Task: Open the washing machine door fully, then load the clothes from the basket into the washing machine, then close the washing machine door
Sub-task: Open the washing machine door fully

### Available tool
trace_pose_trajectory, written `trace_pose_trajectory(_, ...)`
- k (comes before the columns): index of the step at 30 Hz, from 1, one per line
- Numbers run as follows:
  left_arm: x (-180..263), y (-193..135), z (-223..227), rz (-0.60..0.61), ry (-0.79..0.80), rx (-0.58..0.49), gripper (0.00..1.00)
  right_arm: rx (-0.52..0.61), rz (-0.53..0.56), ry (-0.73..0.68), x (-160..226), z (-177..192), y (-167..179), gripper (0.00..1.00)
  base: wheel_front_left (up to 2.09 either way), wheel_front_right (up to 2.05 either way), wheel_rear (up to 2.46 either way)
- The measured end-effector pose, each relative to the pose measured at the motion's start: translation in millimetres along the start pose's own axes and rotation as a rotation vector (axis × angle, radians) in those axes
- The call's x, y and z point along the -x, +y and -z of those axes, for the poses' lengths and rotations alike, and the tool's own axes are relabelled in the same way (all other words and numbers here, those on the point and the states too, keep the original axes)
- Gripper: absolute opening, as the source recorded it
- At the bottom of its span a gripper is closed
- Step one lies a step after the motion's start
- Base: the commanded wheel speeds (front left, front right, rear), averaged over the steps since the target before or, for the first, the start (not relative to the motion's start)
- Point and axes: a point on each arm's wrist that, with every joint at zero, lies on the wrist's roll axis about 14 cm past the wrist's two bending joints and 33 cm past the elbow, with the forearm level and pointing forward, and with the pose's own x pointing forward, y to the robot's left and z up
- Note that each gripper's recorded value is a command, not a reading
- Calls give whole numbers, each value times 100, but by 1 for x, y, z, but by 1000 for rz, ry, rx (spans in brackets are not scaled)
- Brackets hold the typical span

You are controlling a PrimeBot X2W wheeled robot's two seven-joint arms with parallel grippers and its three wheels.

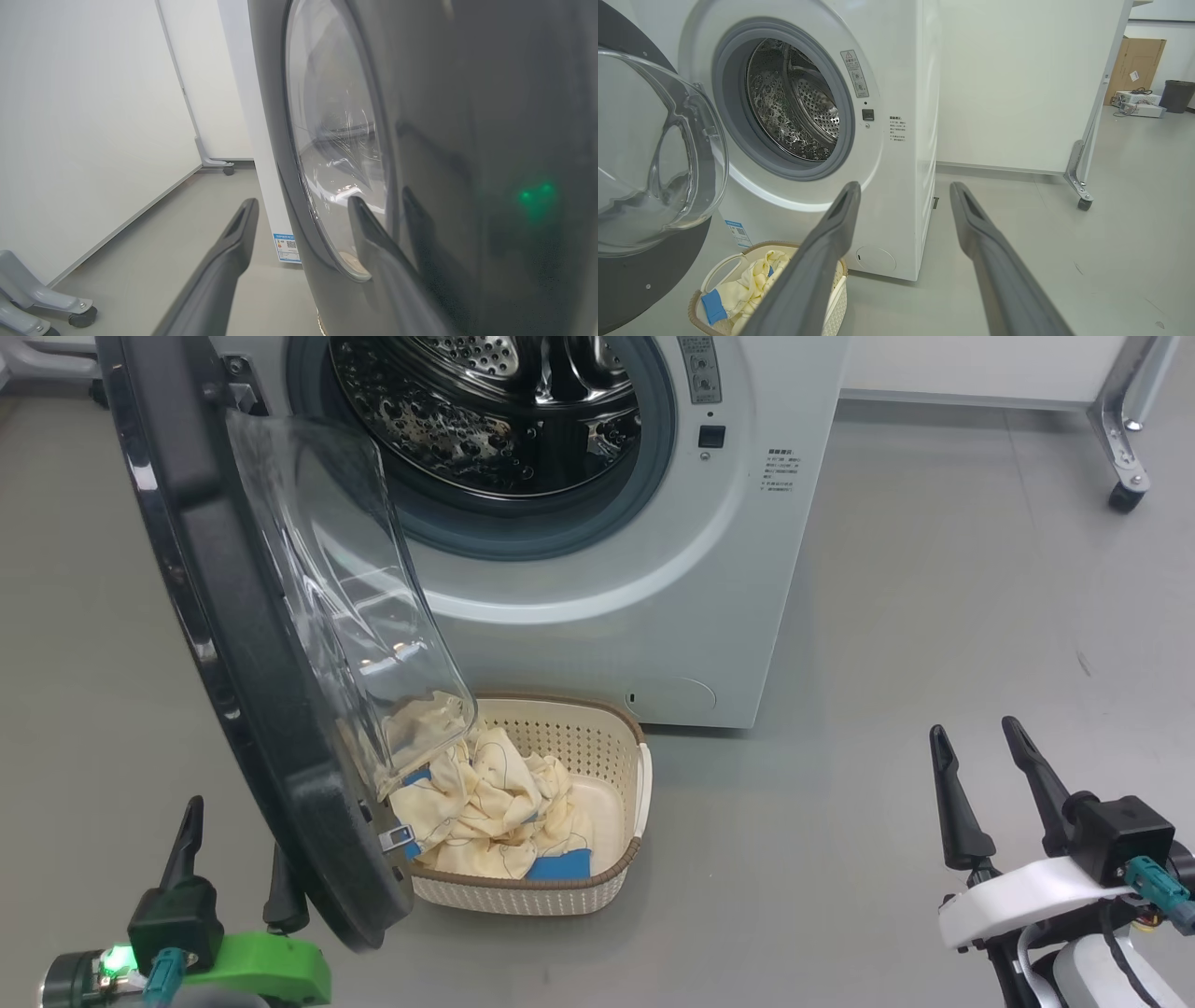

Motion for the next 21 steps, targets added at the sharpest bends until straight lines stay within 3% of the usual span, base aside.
trace_pose_trajectory(21, 4, 12, 5, -46, 17, -3, 100, -20, -29, 50, 9, 24, 26, 100, 0, 0, 0)
